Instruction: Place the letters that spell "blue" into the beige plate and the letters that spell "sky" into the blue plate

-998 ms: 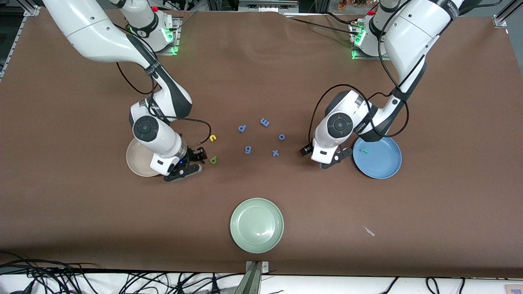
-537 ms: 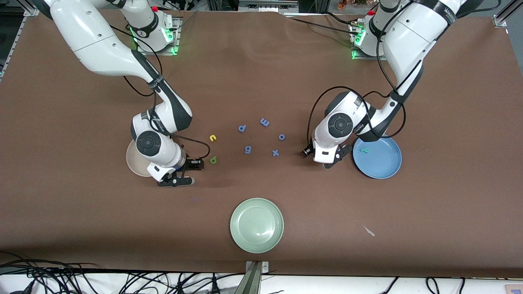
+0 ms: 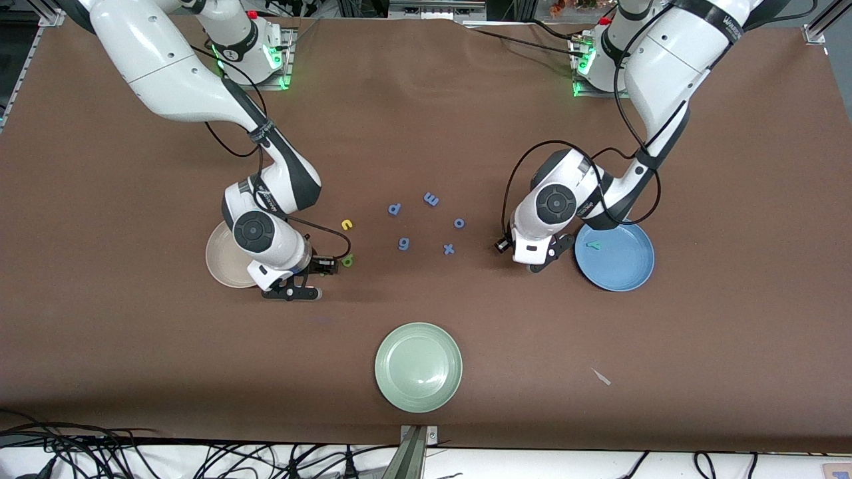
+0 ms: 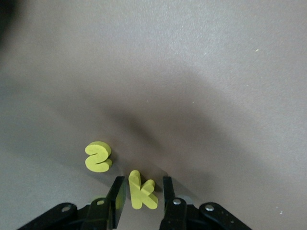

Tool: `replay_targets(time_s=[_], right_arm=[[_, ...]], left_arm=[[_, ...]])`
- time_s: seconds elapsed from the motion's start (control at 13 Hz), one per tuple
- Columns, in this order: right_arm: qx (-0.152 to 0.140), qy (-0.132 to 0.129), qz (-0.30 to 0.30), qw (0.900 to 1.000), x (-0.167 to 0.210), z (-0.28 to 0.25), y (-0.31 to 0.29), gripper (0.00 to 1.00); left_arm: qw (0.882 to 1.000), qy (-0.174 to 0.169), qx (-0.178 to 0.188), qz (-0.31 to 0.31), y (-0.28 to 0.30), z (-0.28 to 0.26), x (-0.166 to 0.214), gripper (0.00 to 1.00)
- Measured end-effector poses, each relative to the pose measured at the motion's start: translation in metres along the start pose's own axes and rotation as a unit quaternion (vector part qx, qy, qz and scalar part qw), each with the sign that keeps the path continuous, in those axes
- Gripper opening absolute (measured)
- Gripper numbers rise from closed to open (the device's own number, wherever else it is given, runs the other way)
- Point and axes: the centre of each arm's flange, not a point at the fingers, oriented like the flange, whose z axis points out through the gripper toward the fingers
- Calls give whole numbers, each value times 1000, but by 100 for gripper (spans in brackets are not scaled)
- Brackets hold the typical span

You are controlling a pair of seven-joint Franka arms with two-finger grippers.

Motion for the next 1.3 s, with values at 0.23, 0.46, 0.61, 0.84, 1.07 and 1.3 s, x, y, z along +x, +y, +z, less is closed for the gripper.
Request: replay_targets(time_s=[0.23,0.46,0.61,0.84,1.07,1.3], right_arm=[[-3,-2,-1,1000,-1,0,1,56],[-6,-2,-5,1000,-1,-3,1,23],[-6,-2,-13,1000,-1,-3,1,11],[-11,-8,-30,999,-2,-5,1,9],[-33,-27,-70,997,-4,-36,9,9],[-52,-44,-108,992,-3,-77,53,9]], left_arm=[[1000,0,-1,1,0,0,-1,23],[1000,0,-1,1,1,-1,-1,23],[1000,4,8,0,2,-15,2,23],[998,11,61,26,2,-74,11,23],[990,-4,100,100,-20,-102,39,23],[979,-35,97,176,-64,-101,109,23]])
